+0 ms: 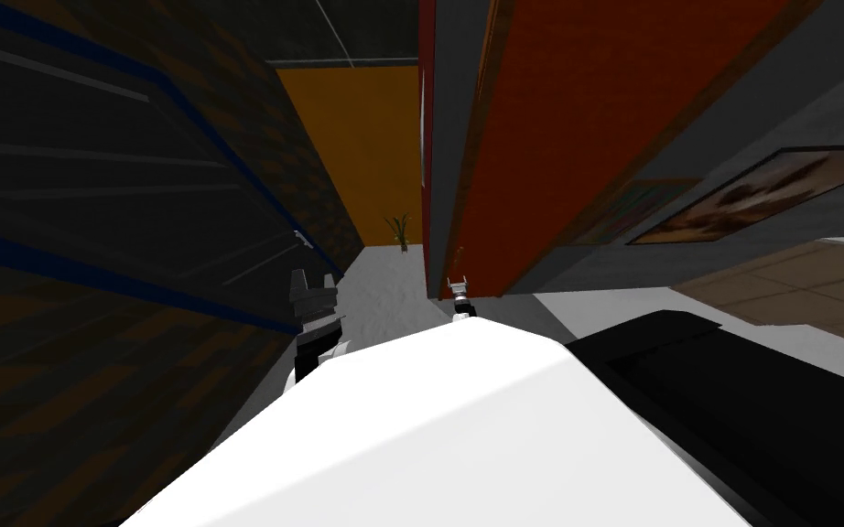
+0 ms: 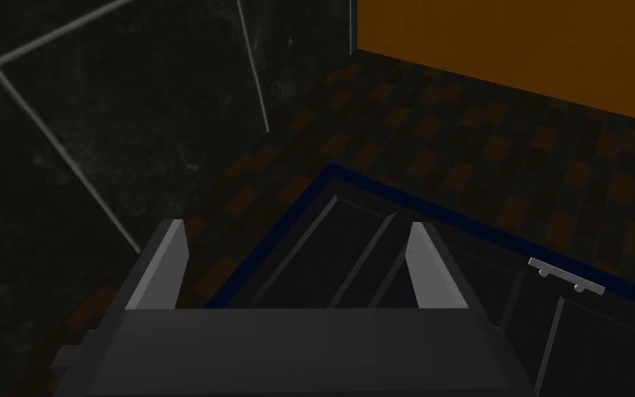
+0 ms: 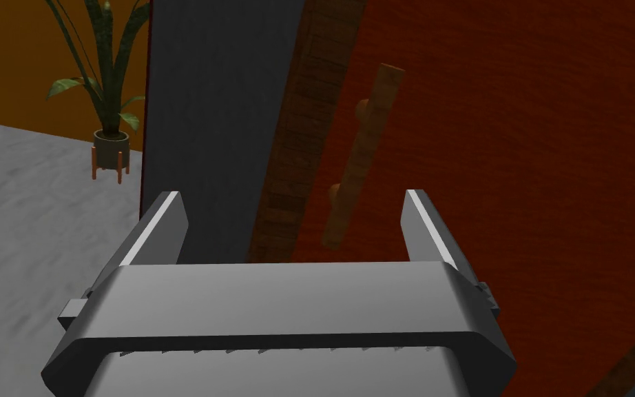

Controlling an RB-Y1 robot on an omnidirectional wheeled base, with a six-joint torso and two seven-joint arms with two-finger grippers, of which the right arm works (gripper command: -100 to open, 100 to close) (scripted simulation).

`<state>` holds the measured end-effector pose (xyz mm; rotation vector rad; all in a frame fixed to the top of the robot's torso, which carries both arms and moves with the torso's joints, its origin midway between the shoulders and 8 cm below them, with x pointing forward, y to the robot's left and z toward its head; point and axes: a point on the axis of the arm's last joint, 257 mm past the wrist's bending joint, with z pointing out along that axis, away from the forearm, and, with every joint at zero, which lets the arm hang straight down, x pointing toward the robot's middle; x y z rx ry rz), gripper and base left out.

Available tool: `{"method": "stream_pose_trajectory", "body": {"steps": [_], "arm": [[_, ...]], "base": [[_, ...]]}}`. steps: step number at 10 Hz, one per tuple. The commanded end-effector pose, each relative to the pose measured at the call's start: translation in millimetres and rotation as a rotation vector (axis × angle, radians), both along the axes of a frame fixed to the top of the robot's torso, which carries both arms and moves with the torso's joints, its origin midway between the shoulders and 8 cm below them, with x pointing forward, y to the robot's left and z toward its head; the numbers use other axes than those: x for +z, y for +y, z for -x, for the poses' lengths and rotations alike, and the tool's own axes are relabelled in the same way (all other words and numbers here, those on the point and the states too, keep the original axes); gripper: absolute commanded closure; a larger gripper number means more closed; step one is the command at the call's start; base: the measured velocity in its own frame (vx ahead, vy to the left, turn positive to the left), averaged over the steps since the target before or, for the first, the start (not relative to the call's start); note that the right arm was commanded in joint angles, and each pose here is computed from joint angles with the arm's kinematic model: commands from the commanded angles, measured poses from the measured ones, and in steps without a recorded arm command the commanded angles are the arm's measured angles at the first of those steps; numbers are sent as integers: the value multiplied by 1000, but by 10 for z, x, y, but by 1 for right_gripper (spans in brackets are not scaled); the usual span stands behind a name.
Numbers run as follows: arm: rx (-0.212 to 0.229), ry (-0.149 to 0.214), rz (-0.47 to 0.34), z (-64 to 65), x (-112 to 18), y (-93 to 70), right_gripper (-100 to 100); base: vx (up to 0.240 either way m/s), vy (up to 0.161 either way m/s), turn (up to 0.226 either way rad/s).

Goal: Pull the door open

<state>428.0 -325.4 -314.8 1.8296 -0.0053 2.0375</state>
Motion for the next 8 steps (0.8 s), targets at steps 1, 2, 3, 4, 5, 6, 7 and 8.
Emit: {"method": "stream_pose_trajectory", "body": {"steps": [1, 2, 3, 4, 5, 6, 7, 8], "arm": [[-10, 6, -33, 14, -88, -41, -100], [-15, 9, -51, 22, -135, -71, -100], [-21, 13, -69, 30, -181, -102, -100], [-34, 19, -104, 50, -271, -165, -100], [-40, 22, -119, 59, -309, -194, -100], [-47, 24, -134, 69, -346, -223, -100], [-60, 29, -162, 90, -420, -282, -100], [-67, 31, -176, 102, -456, -312, -100]], "base": [[18, -130, 100], [32, -98, 144], [35, -98, 143], [26, -138, 229], [14, -140, 193], [18, -121, 105], [20, -146, 174], [35, -143, 162]]}}
